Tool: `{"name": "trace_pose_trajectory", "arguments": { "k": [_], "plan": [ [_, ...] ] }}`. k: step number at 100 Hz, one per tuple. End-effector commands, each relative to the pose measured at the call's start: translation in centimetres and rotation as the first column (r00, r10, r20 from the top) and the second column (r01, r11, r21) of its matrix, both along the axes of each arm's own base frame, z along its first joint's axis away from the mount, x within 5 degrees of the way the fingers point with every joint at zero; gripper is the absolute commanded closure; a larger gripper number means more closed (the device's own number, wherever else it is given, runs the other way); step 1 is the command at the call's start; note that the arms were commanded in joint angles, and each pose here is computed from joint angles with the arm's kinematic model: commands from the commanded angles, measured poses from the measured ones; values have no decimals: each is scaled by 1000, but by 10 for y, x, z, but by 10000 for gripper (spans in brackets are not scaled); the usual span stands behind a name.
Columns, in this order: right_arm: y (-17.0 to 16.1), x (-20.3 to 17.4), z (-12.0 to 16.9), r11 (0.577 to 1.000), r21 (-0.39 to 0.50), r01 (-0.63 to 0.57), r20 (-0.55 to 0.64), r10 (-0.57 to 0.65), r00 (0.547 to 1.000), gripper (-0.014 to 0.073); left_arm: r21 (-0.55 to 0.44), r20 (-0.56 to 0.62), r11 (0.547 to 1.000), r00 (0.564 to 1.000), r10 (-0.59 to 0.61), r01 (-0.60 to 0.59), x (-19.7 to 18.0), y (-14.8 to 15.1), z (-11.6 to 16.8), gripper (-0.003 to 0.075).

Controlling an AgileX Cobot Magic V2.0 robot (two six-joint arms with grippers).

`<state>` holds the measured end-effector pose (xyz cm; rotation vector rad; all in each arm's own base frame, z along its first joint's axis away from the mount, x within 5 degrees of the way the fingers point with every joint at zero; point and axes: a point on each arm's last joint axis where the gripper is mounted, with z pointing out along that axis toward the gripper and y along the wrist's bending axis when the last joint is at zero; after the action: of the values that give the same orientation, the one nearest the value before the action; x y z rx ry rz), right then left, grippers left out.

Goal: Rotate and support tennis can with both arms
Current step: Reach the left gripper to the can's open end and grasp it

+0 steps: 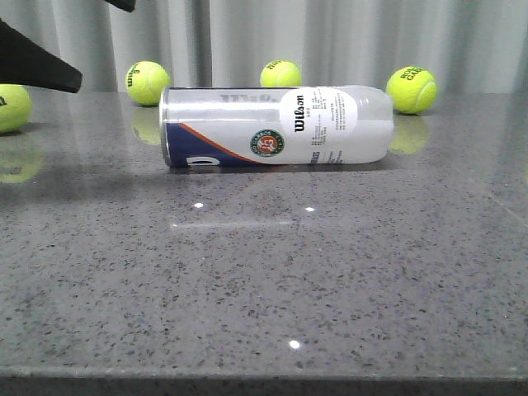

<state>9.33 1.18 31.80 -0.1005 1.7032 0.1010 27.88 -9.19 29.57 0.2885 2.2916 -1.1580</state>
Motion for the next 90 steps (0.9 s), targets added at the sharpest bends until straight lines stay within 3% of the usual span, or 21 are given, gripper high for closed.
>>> {"name": "trace_pose_trajectory", "arguments": {
  "k": [1, 21, 90],
  "plan": [
    [-1, -1, 17, 1000, 9, 11, 106, -12, 994, 663, -109, 44, 994, 999, -28, 32, 6, -7, 16, 71],
    [-1, -1, 17, 1000, 9, 11, 106, -12, 994, 663, -182, 39, 979, 995, -89, 95, 25, -13, 8, 71],
    [-1, -1, 17, 1000, 9, 11, 106, -12, 994, 663, -370, -67, 920, 984, -167, 131, 56, -25, -34, 71]
  ]
}}
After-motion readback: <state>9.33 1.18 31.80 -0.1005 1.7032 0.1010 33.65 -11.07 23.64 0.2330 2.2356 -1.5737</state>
